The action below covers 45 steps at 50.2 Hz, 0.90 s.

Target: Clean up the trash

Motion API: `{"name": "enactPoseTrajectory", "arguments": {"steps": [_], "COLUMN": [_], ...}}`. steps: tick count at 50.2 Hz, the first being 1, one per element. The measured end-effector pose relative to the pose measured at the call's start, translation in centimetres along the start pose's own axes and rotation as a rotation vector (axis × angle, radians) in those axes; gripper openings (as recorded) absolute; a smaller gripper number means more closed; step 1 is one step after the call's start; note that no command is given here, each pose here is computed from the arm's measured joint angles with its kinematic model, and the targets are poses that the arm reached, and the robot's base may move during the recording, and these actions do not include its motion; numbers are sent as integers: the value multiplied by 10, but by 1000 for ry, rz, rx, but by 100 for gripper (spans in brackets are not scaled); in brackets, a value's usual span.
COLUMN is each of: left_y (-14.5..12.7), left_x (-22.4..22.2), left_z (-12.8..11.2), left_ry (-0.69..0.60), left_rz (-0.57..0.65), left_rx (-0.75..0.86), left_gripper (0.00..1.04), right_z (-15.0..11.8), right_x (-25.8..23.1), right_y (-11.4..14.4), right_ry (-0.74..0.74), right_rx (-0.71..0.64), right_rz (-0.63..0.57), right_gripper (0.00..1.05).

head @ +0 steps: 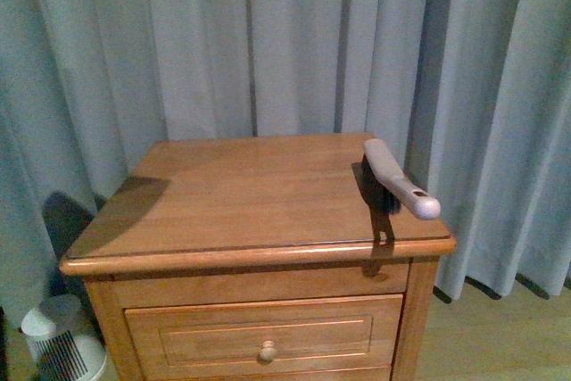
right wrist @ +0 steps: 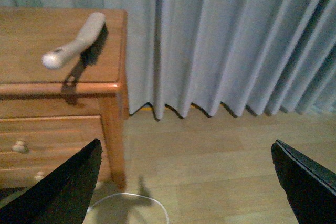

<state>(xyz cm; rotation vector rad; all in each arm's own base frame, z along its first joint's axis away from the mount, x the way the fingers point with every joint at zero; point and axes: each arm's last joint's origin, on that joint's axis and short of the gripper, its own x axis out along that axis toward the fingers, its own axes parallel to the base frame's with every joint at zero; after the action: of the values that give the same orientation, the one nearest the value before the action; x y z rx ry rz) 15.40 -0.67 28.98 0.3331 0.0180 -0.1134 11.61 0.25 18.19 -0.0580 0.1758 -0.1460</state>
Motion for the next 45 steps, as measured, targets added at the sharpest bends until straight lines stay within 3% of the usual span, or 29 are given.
{"name": "enactPoseTrajectory", "arguments": {"steps": [11, 18, 22, 26, 34, 45], "left_y": [0, 0, 0, 0, 0, 0], "left_x": [0, 0, 0, 0, 0, 0], "left_z": [0, 0, 0, 0, 0, 0], "left_ry": [0, 0, 0, 0, 0, 0], "left_rz": [0, 0, 0, 0, 0, 0], "left_rx": [0, 0, 0, 0, 0, -1], "left_gripper": [26, 26, 26, 26, 26, 26], "right_z": [70, 129, 145, 150, 131, 110], "right_x": [40, 105, 145, 174, 215, 248], "right_y": [7, 22, 39, 55, 86, 109], "right_ry": [63, 206, 292, 375, 511, 608], "right_rx": [130, 244, 284, 324, 356, 373], "right_rz": [49, 54, 48, 43, 14, -21], "right_gripper": [97, 97, 97, 97, 97, 97]}}
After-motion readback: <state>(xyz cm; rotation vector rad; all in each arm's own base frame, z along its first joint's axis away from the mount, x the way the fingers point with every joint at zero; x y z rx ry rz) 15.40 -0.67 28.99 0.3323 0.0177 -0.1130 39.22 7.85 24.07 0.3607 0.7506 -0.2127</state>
